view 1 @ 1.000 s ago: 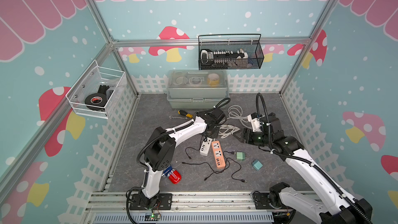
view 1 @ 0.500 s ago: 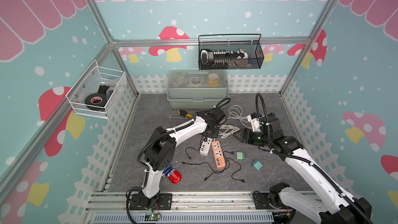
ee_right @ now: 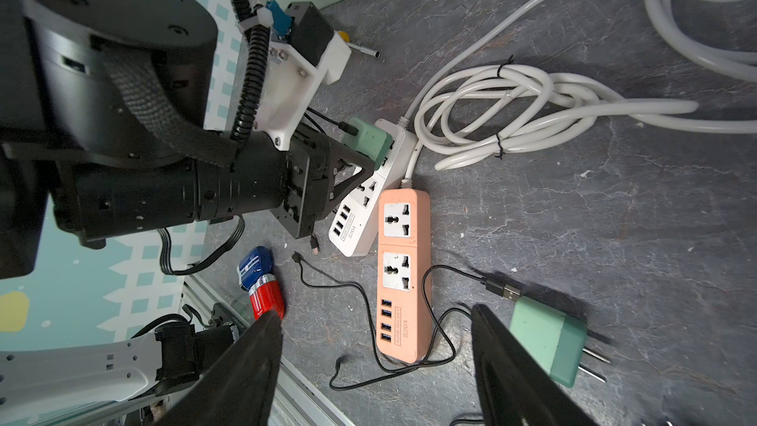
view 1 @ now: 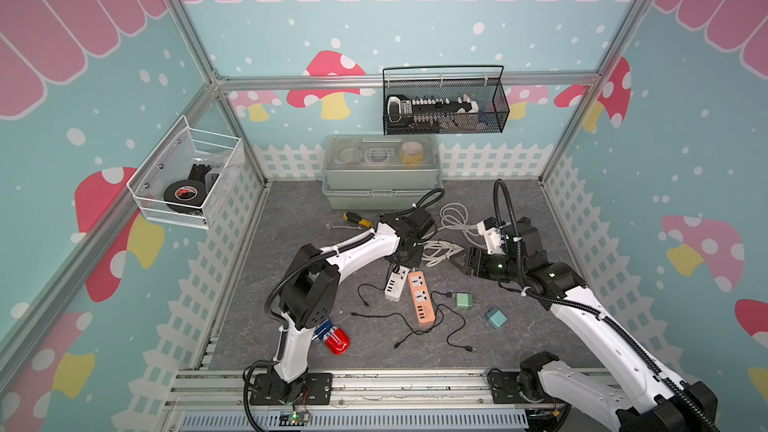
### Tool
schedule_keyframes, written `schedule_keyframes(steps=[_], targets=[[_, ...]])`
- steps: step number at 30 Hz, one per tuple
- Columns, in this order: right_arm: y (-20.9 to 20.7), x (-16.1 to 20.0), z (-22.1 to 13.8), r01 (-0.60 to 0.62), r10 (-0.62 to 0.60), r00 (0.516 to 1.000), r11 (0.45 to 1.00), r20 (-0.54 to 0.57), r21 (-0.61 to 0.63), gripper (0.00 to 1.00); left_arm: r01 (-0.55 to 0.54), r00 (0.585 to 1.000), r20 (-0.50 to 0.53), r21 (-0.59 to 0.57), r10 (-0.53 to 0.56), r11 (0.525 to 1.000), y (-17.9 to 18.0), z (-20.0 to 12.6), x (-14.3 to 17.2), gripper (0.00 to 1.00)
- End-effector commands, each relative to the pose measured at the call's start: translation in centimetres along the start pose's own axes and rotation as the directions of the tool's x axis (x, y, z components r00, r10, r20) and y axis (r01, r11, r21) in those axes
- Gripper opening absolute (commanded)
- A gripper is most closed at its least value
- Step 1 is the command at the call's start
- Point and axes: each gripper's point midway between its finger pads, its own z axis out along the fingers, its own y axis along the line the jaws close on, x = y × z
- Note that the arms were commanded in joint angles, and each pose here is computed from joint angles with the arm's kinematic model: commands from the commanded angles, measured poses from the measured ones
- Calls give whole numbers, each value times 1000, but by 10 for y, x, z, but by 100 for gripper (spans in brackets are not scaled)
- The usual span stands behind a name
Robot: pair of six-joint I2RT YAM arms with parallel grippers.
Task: Charge the electric shaver
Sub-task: Insert the plug into the socket.
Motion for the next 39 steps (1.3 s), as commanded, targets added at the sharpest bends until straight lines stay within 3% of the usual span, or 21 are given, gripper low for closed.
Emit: schedule_keyframes(steps=[1,18,39], targets=[[1,0,-3,11,-10,1000,1000,19,-5,72,-8,998,-57,-26,6,1000,7,5,7,0],[-8,9,-3,-12,12,1000,1000,21,10,72,-18,988,-151,-112,1,994,19,32,19,0],[-9,7,1,-14,14,1000,1000,14,14,72,20,955,-294,-96,-48,995,22,73,50,0]])
